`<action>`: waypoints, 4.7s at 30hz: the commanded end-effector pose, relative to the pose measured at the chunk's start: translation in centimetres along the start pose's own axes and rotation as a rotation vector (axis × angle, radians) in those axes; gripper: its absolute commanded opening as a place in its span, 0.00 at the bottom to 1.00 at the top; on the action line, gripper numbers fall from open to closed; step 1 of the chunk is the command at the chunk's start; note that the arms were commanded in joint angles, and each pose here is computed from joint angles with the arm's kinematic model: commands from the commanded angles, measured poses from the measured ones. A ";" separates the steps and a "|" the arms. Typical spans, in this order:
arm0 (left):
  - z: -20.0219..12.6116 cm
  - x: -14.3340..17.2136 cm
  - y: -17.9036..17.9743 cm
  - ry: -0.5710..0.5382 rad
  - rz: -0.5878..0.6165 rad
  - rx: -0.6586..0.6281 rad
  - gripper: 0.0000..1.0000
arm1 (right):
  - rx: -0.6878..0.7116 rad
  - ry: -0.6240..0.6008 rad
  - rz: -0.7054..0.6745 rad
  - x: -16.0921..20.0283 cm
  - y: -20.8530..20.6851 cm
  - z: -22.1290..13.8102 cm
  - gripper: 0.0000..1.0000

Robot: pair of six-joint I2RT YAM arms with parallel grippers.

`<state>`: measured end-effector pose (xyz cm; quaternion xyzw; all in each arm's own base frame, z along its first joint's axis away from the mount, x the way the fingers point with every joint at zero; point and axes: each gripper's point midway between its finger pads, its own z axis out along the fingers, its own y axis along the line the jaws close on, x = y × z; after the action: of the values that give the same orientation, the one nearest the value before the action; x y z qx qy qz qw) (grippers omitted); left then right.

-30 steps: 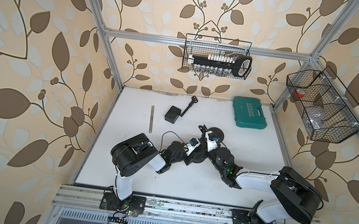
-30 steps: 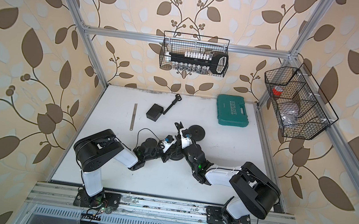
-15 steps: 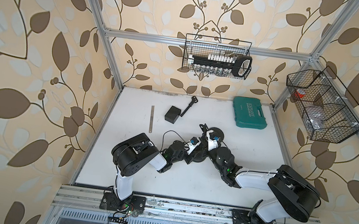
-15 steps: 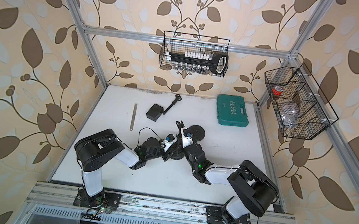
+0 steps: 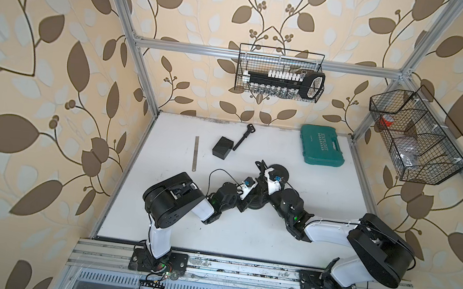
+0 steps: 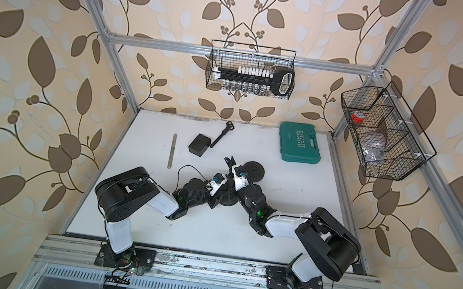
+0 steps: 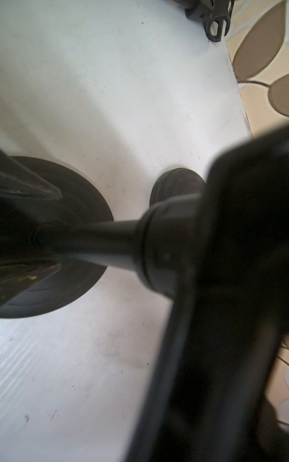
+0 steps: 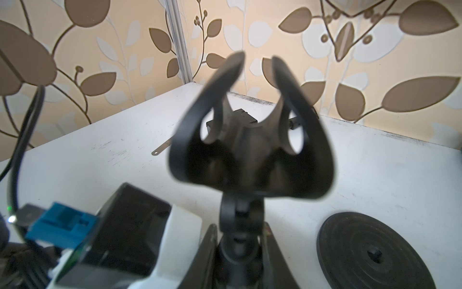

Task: Assemble a microphone stand
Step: Screw the microphone stand pole into the microphone stand base.

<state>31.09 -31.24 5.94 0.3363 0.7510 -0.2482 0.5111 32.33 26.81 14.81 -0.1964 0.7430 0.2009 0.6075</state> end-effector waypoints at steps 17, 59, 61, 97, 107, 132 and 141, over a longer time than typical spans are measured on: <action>-3.5 -7.2 0.4 -0.250 -0.011 -0.034 0.48 | -0.351 0.335 -0.058 8.7 6.9 -1.8 0.00; -5.4 -1.7 0.7 -0.139 -0.021 -0.067 0.42 | -0.342 0.340 -0.041 8.4 6.1 -0.9 0.00; -5.2 -1.9 0.4 -0.154 -0.018 -0.051 0.40 | -0.347 0.336 -0.036 8.4 6.2 -1.0 0.00; -2.9 2.4 -0.1 -0.076 0.051 -0.008 0.11 | -0.626 0.262 -0.119 2.3 1.5 -4.6 0.60; -2.8 2.4 0.0 -0.083 0.041 -0.013 0.11 | -0.712 0.229 -0.187 -0.1 2.3 -2.5 0.62; -2.9 2.4 0.0 -0.083 0.029 -0.015 0.10 | -0.856 0.175 -0.208 -0.7 4.3 0.1 0.43; -2.8 2.7 0.1 -0.076 0.027 -0.023 0.10 | -0.888 0.189 -0.187 0.1 4.8 0.5 0.30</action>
<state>29.01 -29.20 7.65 0.3256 0.6922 -0.2636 0.5876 30.10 30.48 14.25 -0.5137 0.6305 0.4166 0.4062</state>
